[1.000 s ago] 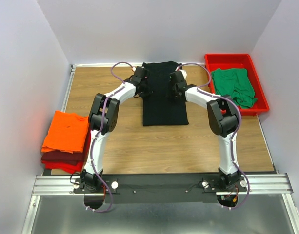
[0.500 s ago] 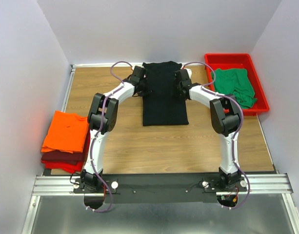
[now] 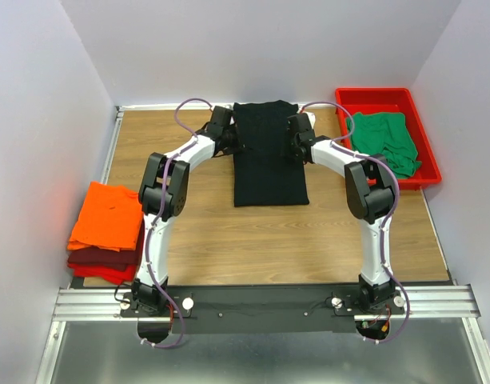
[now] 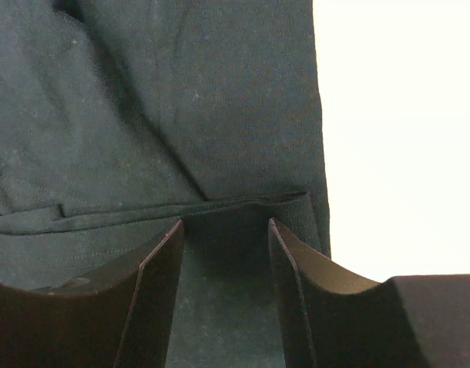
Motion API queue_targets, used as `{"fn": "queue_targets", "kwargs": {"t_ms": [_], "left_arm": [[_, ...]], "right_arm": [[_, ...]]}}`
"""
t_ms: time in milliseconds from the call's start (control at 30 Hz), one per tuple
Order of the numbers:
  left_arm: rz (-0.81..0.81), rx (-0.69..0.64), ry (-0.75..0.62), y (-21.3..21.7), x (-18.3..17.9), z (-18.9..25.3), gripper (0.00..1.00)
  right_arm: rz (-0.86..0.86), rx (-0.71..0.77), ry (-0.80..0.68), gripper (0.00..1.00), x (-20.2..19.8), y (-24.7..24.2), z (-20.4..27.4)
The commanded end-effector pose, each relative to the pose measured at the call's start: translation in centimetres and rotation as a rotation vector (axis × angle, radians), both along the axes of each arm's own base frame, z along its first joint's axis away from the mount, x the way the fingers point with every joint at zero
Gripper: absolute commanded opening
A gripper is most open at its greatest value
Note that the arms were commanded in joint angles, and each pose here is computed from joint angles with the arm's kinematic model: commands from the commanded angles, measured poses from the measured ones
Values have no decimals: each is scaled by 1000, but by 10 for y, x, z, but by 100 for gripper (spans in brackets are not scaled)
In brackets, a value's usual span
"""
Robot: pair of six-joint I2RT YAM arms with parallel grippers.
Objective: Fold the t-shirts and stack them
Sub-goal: Fold the tshirt
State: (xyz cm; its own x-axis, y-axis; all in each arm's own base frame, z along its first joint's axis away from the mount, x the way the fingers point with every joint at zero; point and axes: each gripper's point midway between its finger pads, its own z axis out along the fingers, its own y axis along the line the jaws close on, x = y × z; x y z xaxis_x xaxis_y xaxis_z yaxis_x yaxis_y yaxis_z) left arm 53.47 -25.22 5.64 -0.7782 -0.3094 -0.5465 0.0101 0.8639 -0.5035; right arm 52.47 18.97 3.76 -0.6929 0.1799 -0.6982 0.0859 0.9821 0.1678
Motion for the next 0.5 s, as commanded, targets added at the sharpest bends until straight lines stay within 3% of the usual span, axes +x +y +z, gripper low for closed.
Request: {"fn": "queue_targets", "kwargs": {"t_ms": [0,467], "left_arm": [[-19,-45,-72,2,5,26,0],[20,2,43,13,-5,-23,0]], "right_arm": [[-15,-21,11,55,-1,-9,-7],[-14,11,-77,57,6,-9,36]]}}
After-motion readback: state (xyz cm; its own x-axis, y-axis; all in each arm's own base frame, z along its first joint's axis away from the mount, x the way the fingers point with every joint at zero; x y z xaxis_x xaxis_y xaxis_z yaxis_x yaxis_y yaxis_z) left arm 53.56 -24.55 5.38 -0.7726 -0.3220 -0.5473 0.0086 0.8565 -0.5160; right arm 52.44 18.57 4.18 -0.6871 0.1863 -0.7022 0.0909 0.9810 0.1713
